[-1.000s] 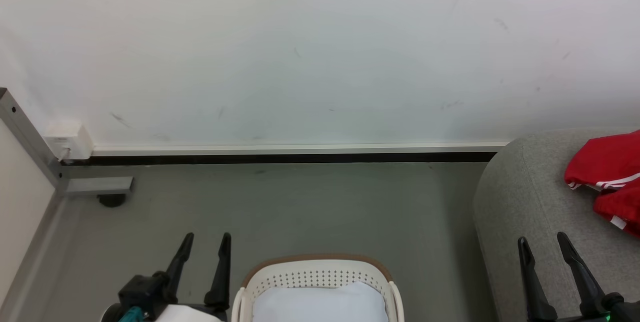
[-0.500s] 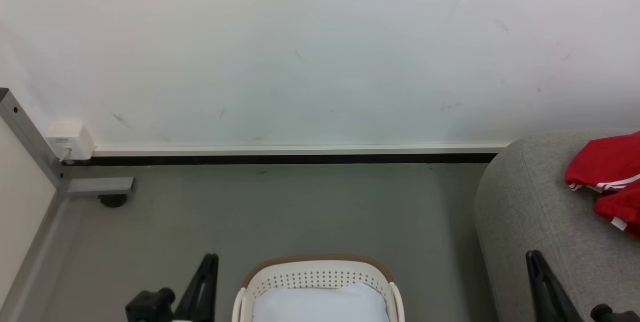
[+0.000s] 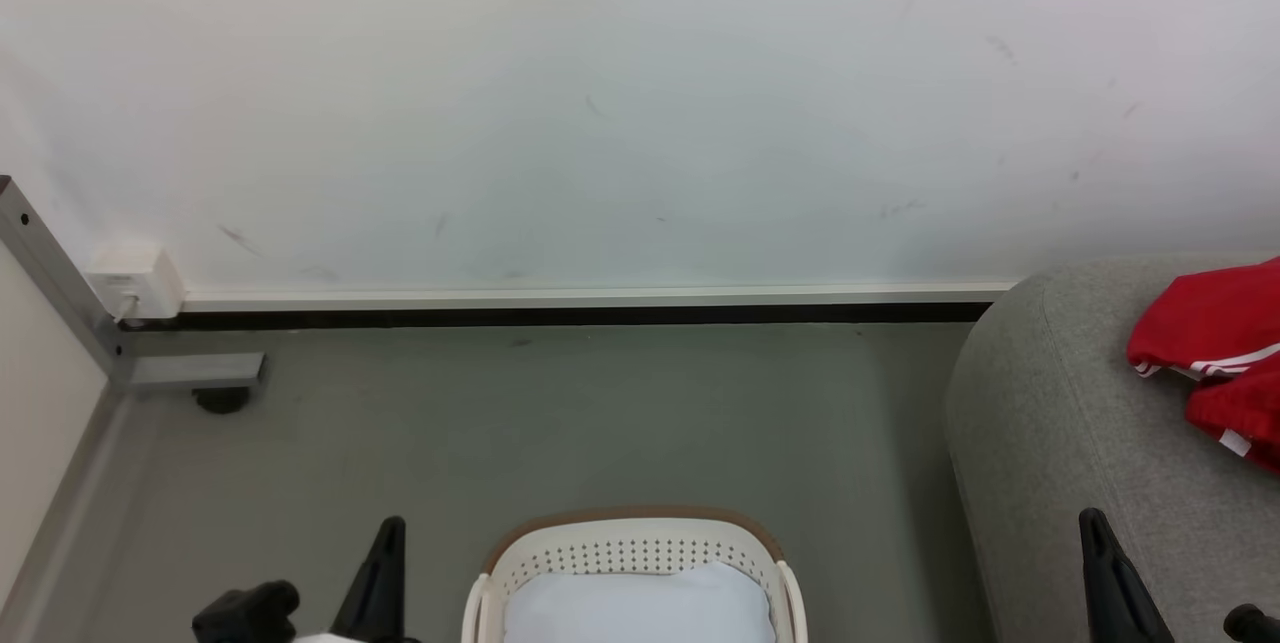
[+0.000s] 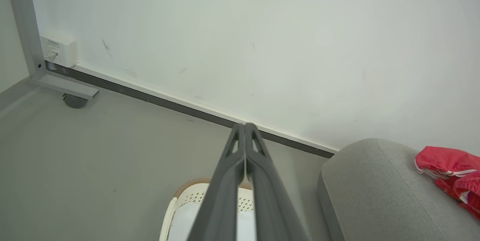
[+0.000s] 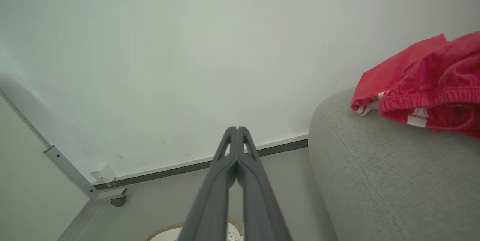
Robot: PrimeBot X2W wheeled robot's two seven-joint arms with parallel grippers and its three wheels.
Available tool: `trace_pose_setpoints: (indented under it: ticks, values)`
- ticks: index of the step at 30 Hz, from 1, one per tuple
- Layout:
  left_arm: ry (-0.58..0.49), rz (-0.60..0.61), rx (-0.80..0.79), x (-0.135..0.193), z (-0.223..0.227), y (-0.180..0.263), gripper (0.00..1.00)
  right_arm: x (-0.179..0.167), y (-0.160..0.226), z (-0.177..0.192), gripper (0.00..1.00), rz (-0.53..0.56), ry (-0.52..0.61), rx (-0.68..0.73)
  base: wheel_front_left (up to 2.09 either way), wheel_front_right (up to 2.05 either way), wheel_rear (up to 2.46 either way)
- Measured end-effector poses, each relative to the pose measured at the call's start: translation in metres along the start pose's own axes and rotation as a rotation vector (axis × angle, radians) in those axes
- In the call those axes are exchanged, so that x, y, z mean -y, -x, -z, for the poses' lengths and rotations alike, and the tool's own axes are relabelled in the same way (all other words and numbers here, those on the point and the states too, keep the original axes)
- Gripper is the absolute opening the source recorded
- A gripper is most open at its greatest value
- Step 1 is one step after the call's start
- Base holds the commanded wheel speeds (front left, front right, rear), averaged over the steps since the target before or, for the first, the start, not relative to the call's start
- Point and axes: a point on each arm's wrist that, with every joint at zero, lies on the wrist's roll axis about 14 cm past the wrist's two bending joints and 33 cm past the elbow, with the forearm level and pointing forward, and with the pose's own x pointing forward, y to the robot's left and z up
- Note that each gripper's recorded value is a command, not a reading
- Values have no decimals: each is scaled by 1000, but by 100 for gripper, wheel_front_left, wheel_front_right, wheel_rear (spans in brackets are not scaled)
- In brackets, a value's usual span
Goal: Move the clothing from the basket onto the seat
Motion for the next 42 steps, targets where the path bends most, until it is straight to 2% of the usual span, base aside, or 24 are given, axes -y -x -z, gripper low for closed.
trace_pose_setpoints:
  ticks: [22, 42]
  values:
    - [346, -59, -3, -12, -6, -6, 0, 18, -8, -3, 0, 82, -317, -3, 0, 0, 0]
    - [582, -73, 2, -16, -11, -11, 0, 27, -14, -7, 0, 117, -538, 6, 0, 0, 0]
